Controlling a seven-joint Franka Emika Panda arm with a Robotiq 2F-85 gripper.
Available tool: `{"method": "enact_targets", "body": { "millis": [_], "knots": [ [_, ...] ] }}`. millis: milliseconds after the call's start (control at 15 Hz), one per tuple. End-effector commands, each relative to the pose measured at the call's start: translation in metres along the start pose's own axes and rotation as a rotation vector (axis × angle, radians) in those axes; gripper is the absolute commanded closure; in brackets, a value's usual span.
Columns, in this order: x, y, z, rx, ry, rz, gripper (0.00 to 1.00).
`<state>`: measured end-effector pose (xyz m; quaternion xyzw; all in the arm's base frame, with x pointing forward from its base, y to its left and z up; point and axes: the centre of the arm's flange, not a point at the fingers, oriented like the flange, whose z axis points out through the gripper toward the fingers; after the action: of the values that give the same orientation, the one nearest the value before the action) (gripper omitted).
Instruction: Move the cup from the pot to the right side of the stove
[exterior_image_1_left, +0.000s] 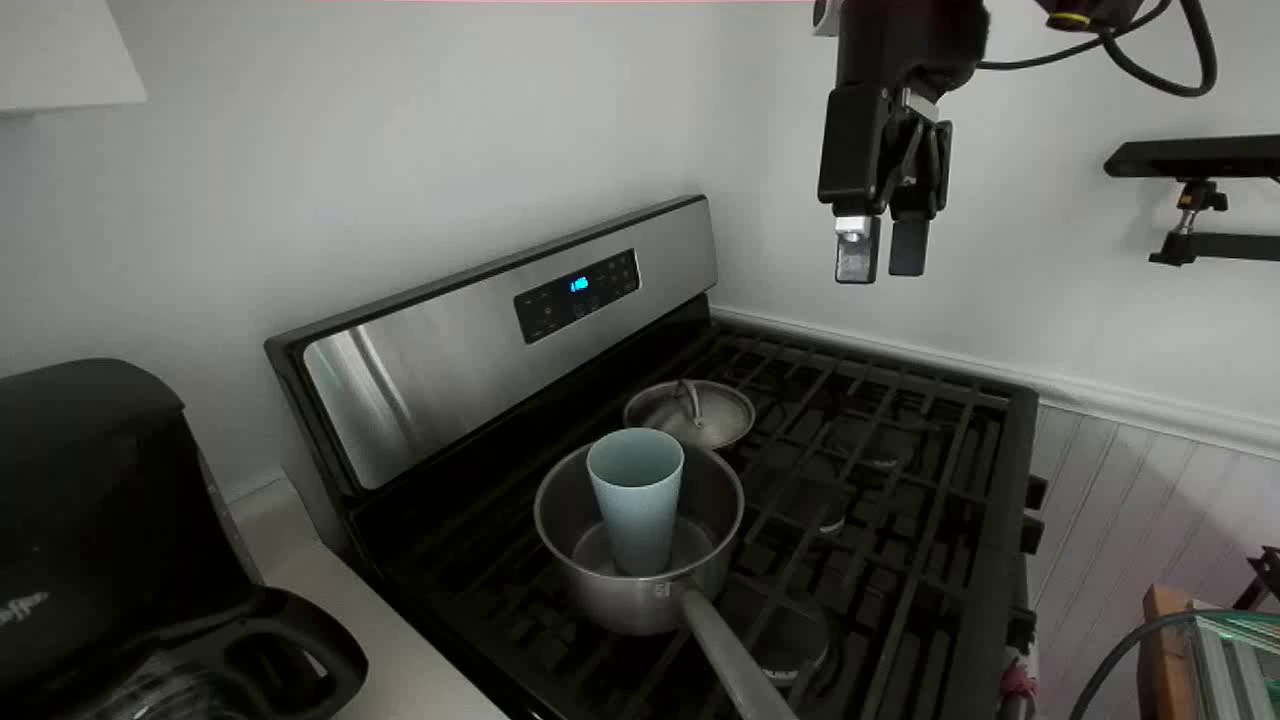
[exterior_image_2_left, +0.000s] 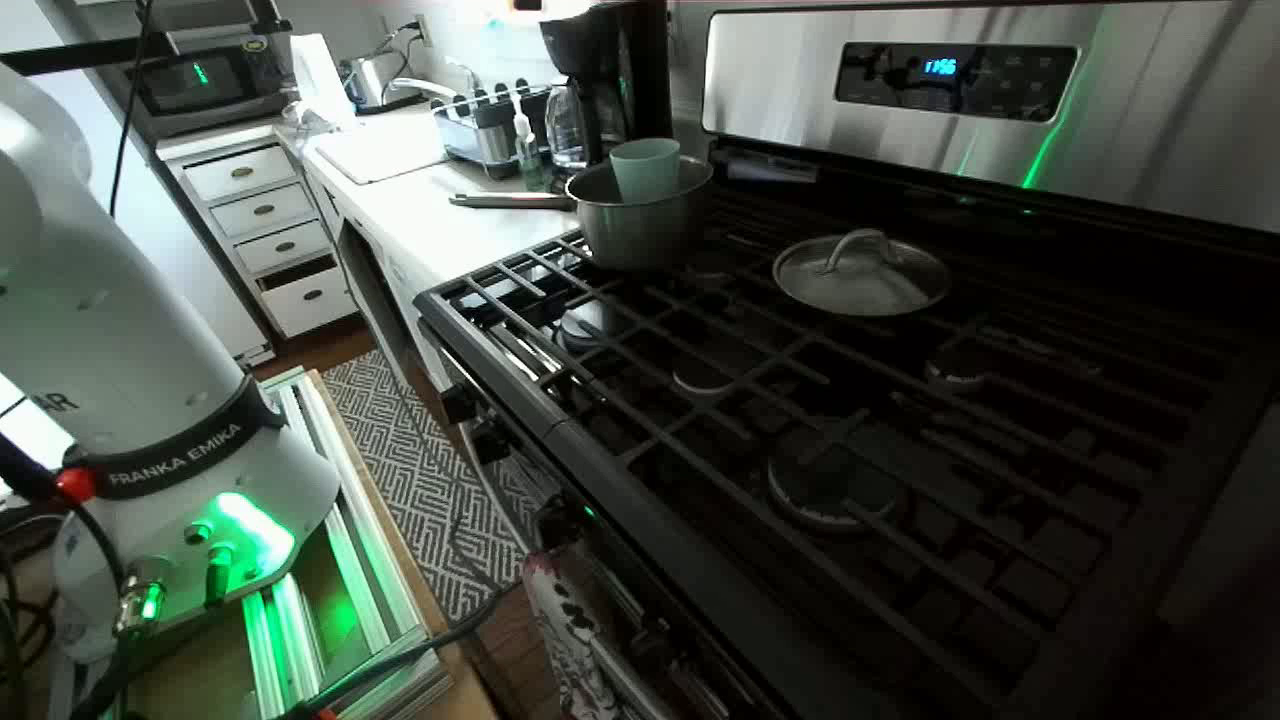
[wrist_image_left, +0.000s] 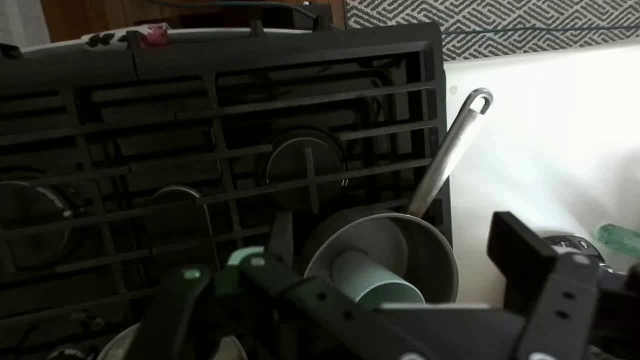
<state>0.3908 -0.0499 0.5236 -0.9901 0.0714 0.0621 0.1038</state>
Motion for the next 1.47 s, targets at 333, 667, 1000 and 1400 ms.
{"method": "enact_targets", "body": {
  "millis": [333, 667, 1000, 1400],
  "knots": [
    [0.000, 0.000, 0.000, 0.000, 0.000, 0.000, 0.00],
    [0.042, 0.018, 0.016, -0.051, 0.128, 0.127, 0.00],
    [0.086, 0.004, 0.049, -0.128, 0.153, 0.058, 0.00],
    [0.086, -0.005, 0.068, -0.119, 0.105, 0.019, 0.00]
  ]
}}
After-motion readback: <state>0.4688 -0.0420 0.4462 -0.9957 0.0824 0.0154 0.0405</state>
